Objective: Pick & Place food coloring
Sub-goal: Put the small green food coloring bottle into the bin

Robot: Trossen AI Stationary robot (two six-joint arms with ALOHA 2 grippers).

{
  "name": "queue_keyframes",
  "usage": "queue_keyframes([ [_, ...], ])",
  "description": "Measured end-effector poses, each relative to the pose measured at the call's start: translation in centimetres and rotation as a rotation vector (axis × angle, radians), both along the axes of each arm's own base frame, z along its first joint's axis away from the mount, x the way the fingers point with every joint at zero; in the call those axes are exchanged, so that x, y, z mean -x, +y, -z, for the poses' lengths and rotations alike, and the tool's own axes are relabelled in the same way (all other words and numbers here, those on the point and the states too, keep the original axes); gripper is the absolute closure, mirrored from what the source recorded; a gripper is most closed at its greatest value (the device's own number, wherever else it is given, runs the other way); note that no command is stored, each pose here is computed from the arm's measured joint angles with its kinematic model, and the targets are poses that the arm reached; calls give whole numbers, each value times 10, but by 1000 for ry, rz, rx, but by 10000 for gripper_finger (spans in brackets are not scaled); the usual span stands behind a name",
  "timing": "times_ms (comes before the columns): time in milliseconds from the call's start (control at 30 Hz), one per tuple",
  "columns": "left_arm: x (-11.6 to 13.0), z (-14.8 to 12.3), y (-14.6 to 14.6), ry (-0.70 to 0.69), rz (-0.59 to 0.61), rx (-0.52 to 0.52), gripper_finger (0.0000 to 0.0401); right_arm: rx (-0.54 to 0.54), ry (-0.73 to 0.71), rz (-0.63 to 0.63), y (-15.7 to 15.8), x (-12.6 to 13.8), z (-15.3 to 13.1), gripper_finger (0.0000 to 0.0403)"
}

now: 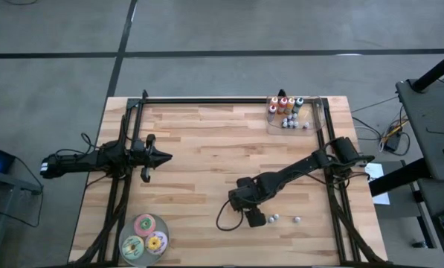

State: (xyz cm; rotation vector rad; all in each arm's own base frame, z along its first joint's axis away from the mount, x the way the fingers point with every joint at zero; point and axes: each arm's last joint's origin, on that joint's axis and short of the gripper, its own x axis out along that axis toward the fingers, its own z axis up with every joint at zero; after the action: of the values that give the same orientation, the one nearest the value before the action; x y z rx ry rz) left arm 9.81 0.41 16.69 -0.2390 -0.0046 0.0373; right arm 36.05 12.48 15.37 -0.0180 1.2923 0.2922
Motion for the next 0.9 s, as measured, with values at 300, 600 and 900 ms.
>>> queue_keyframes([
  [300,0,0,0,0,0,0,401,1,1,3,0,0,0,179],
  [600,0,0,0,0,0,0,401,1,2,3,0,0,0,216],
  [900,0,0,0,0,0,0,401,2,3,3,0,0,0,259],
])
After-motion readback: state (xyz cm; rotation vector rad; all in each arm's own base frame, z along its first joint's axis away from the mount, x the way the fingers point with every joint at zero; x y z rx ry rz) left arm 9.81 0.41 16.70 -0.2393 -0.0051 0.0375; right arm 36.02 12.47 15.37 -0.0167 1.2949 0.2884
